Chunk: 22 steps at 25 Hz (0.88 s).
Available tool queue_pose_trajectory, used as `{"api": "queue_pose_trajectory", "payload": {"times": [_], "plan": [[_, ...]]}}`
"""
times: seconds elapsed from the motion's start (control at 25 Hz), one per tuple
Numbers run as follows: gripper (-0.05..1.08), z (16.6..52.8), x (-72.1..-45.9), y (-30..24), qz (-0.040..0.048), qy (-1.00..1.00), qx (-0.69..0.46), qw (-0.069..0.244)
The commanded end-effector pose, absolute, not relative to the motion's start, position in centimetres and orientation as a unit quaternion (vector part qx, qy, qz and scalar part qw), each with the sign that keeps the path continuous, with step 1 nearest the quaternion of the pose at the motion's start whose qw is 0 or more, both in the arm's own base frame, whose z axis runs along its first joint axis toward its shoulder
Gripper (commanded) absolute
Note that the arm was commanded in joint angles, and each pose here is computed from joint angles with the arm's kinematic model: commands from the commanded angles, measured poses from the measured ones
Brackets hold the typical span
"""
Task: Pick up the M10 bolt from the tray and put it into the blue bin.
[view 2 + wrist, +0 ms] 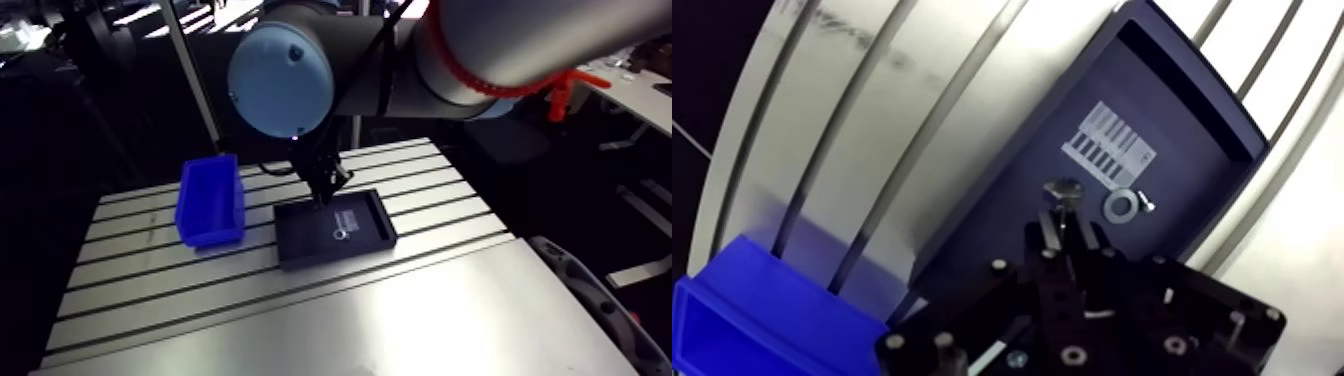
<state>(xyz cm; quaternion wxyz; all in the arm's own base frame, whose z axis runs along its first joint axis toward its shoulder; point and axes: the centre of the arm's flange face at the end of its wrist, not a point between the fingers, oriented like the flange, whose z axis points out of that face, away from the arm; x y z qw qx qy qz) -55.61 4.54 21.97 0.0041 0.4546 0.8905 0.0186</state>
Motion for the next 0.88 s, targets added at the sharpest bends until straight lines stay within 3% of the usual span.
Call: {"api": "queue_pose_trajectory", "payload": {"times": [0.04,0.28,0.64,0.68,0.8,0.88], "plan": [[1.05,27.9,-55.9,4.6,0.0145,0.902,0.432,-0.022],[1.05,32.5,-56.3,4.3,0.0127,0.909,0.415,-0.033],[1.01,39.0,-58.0,0.8,0.0034,0.965,0.254,-0.062],[1.01,39.2,-58.0,0.6,0.0005,0.967,0.247,-0.063],[1.0,39.9,-58.4,-0.2,-0.0281,0.972,0.223,-0.07],[1.0,40.5,-58.4,-0.5,-0.0418,0.975,0.202,-0.077]]}}
